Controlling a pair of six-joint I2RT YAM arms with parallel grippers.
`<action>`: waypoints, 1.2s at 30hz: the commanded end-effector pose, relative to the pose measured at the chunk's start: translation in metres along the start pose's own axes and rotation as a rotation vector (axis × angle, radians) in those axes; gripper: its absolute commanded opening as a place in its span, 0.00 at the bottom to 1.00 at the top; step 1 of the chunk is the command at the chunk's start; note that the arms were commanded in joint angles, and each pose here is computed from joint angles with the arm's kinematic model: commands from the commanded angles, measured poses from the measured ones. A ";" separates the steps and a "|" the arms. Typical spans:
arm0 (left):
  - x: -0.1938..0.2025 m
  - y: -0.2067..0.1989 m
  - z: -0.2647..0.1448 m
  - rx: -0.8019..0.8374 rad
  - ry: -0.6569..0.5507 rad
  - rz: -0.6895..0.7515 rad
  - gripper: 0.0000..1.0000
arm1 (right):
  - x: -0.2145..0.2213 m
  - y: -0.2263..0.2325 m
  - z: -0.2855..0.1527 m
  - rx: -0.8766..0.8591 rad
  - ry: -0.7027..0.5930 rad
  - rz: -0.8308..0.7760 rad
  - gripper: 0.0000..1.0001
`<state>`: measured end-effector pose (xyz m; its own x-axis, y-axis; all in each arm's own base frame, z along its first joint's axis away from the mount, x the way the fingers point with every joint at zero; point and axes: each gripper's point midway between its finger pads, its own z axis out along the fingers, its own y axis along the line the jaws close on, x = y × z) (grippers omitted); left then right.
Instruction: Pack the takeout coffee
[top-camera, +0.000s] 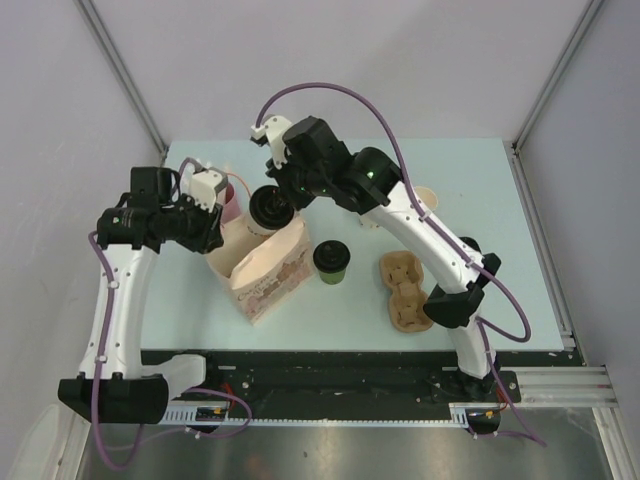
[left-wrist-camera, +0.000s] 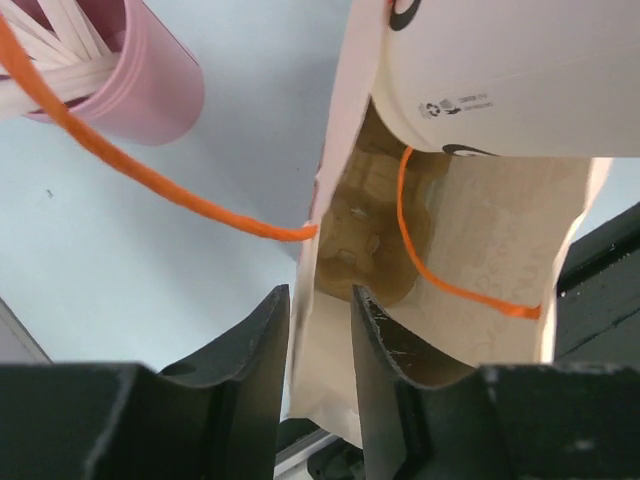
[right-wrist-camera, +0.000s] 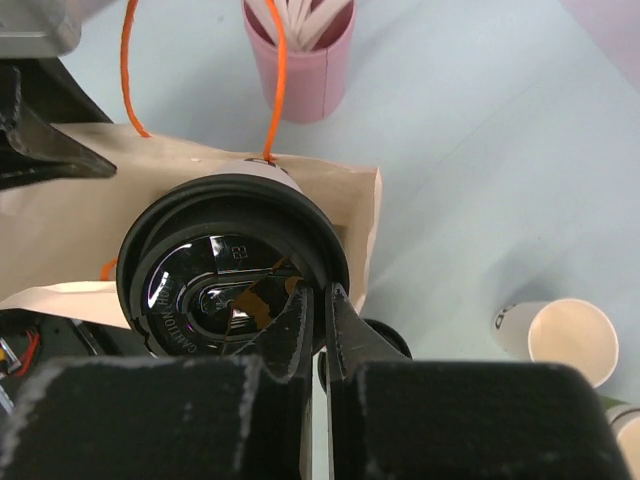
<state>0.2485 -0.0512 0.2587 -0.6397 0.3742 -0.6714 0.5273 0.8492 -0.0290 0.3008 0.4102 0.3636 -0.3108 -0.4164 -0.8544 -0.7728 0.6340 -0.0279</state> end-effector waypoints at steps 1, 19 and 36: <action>0.006 -0.005 0.001 0.020 -0.002 0.004 0.32 | 0.005 0.000 -0.016 0.006 0.028 -0.095 0.00; 0.000 -0.029 -0.008 0.105 -0.073 0.001 0.00 | 0.075 0.021 0.033 -0.007 0.272 -0.191 0.00; 0.003 -0.013 -0.003 0.022 -0.025 -0.072 0.00 | 0.145 0.025 0.053 0.022 0.481 -0.318 0.00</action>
<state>0.2351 -0.0620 0.2552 -0.6576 0.3226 -0.6808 0.5197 0.8485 -0.0998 0.2586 0.4124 0.2015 -0.2830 -0.8382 -0.4662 -0.8768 0.4231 -0.2286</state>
